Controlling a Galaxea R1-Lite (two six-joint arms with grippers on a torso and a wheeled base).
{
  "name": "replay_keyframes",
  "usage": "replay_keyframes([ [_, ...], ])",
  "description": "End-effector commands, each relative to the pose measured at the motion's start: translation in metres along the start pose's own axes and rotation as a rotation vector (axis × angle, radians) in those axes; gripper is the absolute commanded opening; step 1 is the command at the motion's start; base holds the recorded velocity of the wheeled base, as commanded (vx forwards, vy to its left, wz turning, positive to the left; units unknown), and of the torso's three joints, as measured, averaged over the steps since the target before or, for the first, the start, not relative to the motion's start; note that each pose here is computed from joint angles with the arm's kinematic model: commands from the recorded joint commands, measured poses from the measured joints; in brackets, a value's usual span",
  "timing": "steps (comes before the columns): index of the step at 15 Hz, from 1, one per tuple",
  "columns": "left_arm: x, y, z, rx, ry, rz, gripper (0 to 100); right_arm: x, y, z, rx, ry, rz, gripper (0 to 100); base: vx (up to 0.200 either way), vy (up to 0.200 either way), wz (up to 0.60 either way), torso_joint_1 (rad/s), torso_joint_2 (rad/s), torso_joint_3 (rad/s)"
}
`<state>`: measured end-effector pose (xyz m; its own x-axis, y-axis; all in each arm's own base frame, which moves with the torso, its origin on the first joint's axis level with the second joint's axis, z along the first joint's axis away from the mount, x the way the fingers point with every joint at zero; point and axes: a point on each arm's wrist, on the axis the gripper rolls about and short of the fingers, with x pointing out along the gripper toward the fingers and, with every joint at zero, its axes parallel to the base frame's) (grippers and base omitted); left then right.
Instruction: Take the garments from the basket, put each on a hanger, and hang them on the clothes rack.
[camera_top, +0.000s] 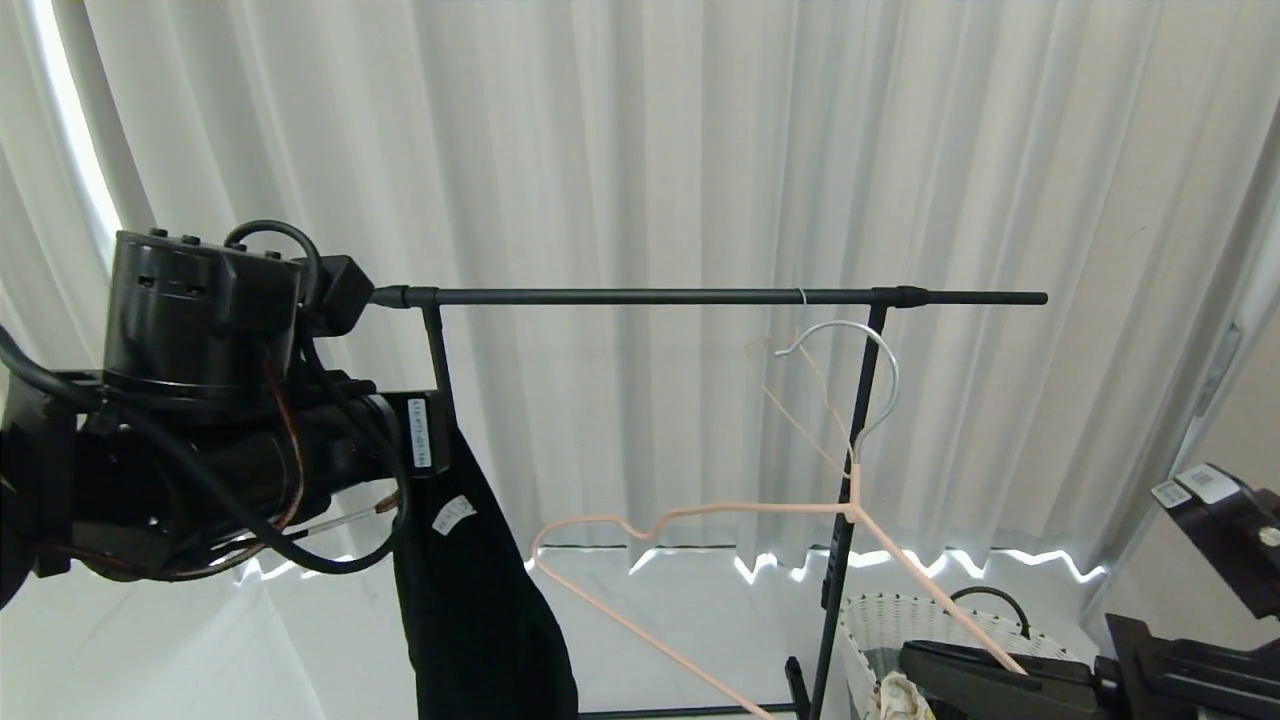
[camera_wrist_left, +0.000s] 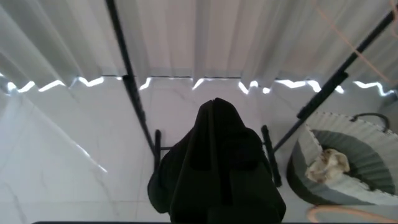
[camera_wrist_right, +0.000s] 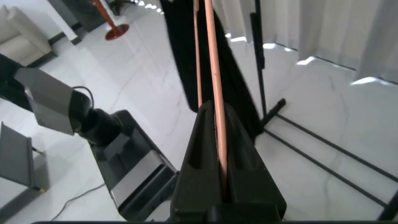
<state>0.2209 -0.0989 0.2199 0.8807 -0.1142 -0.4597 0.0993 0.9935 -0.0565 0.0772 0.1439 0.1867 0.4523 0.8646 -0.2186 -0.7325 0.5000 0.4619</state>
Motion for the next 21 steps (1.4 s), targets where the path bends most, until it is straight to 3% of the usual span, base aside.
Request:
replay_keyframes([
  [1, 0.008, -0.013, -0.005, 0.014, 0.031, -0.025, 0, 0.021, -0.001, -0.004, 0.001, 0.025, -0.001, 0, 0.0, 0.0, 0.0, 0.0, 0.0, 0.0],
  [3, 0.016, -0.015, -0.006, 0.009, 0.038, 0.015, 0, 0.034, 0.001, -0.001, 0.002, 0.004, 0.01, 0, 0.0, 0.0, 0.0, 0.0, 0.0, 0.0],
  [7, 0.02, -0.02, 0.004, -0.066, 0.011, 0.022, 0, 0.052, 0.004, 0.005, 0.023, -0.001, 0.017, 0, 0.0, 0.0, 0.0, 0.0, 0.0, 0.0],
  [12, 0.021, -0.02, 0.003, -0.067, 0.012, 0.026, 0, 0.065, 0.008, 0.013, 0.027, -0.024, 0.026, 0, 0.0, 0.0, 0.0, 0.0, 0.0, 0.0],
  [16, 0.03, -0.016, 0.003, -0.07, 0.003, 0.127, 0, 0.06, 0.013, 0.017, 0.023, -0.043, 0.063, 0, 0.0, 0.0, 0.0, 0.0, 0.0, 0.0],
  [21, 0.027, -0.018, 0.005, -0.07, -0.007, 0.119, 0, 0.065, 0.016, 0.022, 0.022, -0.061, 0.067, 0, 0.0, 0.0, 0.0, 0.0, 0.0, 0.0],
])
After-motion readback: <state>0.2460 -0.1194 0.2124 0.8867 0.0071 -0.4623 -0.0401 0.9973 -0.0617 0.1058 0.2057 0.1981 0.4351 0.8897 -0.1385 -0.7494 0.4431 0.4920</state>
